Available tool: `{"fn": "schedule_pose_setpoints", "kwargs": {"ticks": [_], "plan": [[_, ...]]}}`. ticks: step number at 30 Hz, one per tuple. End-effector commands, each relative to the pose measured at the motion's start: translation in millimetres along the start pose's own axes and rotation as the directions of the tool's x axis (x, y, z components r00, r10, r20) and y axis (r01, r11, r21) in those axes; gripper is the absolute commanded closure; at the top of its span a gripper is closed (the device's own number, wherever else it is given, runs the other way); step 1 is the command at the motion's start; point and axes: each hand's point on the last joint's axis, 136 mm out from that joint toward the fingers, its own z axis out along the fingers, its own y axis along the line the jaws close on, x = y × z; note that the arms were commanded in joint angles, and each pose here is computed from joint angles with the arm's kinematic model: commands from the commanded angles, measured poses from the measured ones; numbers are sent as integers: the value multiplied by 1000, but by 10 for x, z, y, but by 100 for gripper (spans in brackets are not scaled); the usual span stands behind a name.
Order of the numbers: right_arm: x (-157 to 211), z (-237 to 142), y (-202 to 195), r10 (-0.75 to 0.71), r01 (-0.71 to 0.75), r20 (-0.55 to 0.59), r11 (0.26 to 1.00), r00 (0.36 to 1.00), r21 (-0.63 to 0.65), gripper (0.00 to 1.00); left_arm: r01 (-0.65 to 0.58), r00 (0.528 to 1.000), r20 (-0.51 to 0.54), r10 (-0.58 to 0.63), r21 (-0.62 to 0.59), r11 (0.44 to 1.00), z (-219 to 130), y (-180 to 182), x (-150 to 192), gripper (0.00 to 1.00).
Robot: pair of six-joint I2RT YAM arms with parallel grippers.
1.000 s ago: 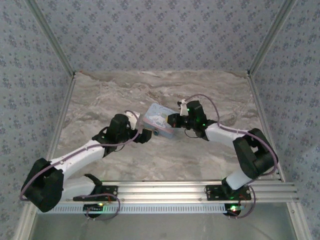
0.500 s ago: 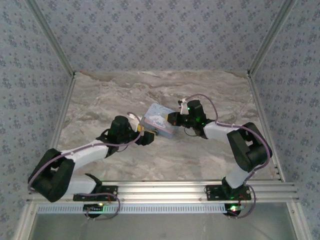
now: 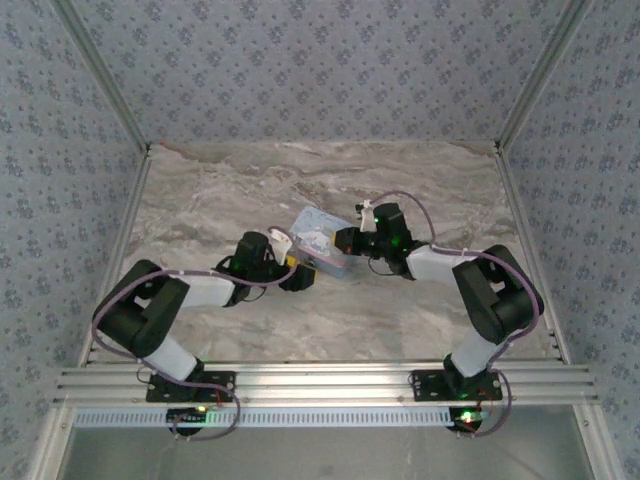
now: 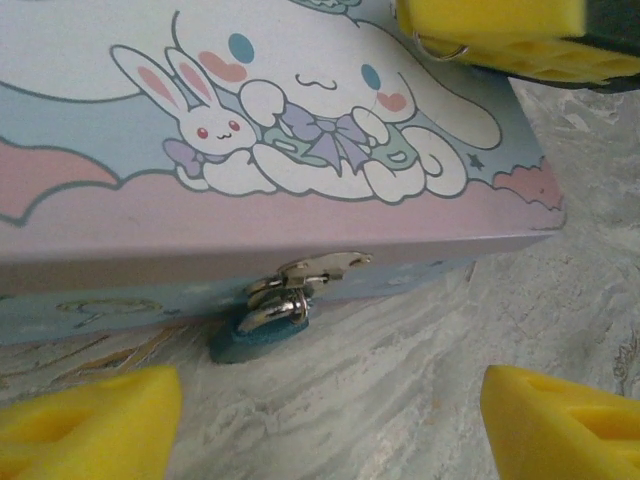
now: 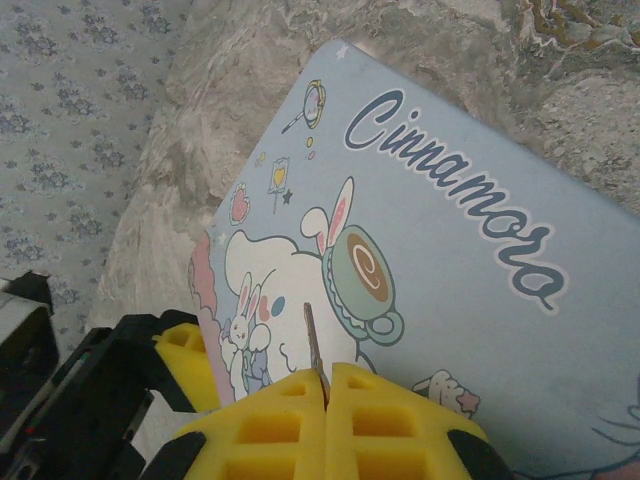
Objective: Unlock a padlock with a key
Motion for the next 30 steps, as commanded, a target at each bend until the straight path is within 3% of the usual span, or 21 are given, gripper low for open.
{"fn": "schedule_pose_setpoints", "kwargs": {"ticks": [1,30], "plan": [[320,61,-210,49,-43,-94,997,994,71,100,-37,997,63,34,58,998,65,-83,-211,24],[311,61,-191,47,-41,-95,997,994,68,100,16,1000,17,-18,105,994,351,-76,-51,47]]}}
